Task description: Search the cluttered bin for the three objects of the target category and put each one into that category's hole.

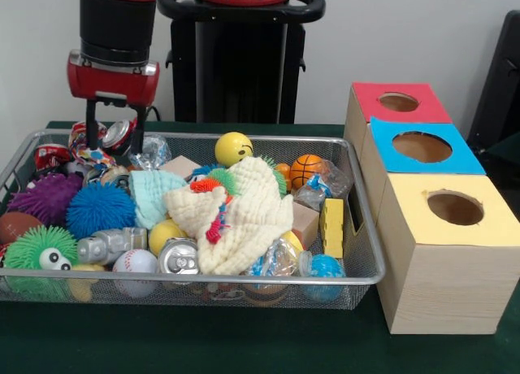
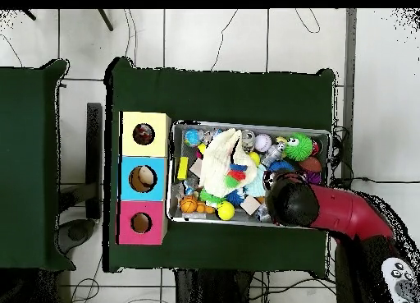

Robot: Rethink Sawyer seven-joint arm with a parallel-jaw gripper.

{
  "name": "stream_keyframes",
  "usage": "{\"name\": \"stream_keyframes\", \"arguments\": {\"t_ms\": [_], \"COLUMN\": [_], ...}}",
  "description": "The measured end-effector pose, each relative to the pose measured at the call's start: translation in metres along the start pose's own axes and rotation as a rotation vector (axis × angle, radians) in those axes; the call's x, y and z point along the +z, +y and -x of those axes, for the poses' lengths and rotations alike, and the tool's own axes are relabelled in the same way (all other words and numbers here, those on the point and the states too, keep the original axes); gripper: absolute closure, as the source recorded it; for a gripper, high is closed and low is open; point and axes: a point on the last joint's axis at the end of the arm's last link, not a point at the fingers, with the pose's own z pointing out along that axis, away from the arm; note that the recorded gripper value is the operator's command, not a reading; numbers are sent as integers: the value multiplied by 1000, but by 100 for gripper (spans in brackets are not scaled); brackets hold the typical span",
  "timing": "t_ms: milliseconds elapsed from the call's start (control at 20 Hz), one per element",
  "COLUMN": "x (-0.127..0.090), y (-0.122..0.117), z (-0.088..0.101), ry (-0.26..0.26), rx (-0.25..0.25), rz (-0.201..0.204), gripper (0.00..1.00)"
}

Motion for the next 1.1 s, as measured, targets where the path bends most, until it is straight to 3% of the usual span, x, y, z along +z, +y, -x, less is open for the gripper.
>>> {"name": "stream_keyframes", "arguments": {"t_ms": [400, 650, 1100], "x": [4, 8, 11], "y": [13, 12, 8], "z": [-7, -16, -25], "ry": [7, 13, 19], "rx": [-59, -122, -179], "rz": [6, -18, -42], "gripper": [0, 0, 0]}}
